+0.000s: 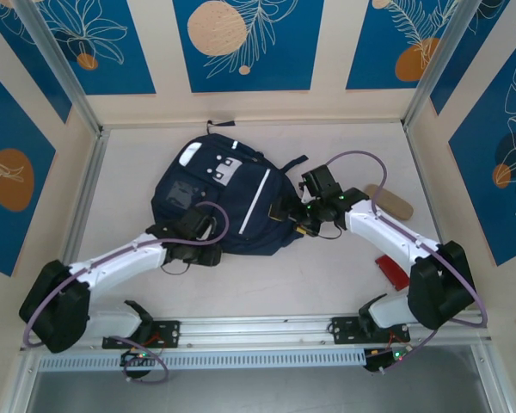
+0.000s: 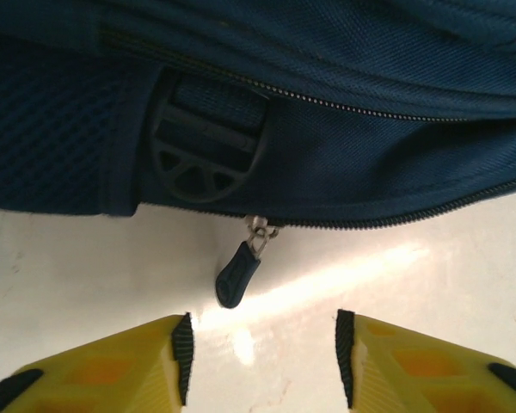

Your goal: Pack the student bag

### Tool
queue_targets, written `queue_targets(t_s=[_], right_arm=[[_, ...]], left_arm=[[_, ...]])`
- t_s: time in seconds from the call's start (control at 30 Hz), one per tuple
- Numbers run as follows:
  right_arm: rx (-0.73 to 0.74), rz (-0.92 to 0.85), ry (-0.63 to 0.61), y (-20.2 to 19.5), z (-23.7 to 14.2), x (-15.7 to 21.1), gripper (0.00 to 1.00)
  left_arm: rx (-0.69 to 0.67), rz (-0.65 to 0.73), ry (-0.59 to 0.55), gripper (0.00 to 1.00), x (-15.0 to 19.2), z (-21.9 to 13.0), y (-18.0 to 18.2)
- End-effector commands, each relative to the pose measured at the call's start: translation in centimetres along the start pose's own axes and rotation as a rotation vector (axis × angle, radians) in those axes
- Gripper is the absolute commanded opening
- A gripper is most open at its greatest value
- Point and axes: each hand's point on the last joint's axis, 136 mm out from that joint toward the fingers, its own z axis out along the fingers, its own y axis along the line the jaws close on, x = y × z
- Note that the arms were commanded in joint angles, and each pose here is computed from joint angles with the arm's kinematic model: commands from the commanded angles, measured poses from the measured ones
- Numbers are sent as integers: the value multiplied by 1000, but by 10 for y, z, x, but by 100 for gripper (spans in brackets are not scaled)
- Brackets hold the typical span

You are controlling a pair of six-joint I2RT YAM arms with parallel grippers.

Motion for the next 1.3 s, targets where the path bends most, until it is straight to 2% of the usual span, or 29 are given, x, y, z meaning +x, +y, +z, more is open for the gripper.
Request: queue_targets(t_s=[0.0, 0.27, 0.43, 0.53, 0.77, 0.97, 1.27], right_arm=[[9, -13, -7, 3, 0, -4, 85], [34, 7, -7, -8, 3, -7, 84], [52, 11, -6, -18, 5, -8, 84], [41, 13, 12, -23, 11, -10, 83], [3, 50, 101, -32, 33, -5, 65], [-3, 85, 127, -36, 44, -2, 58], [-77, 177, 177, -34, 60, 9, 38]], left_arm=[[-17, 76, -10, 43, -4, 11, -4], [-97, 170, 20, 38, -3, 25, 4], [-151, 180, 4, 29, -10, 27, 10], [-162, 182, -16, 20, -13, 25, 12], [-119, 166, -31, 0, -10, 16, 6], [-55, 123, -74, 0, -9, 1, -3], [120, 110, -95, 0, -1, -13, -30]])
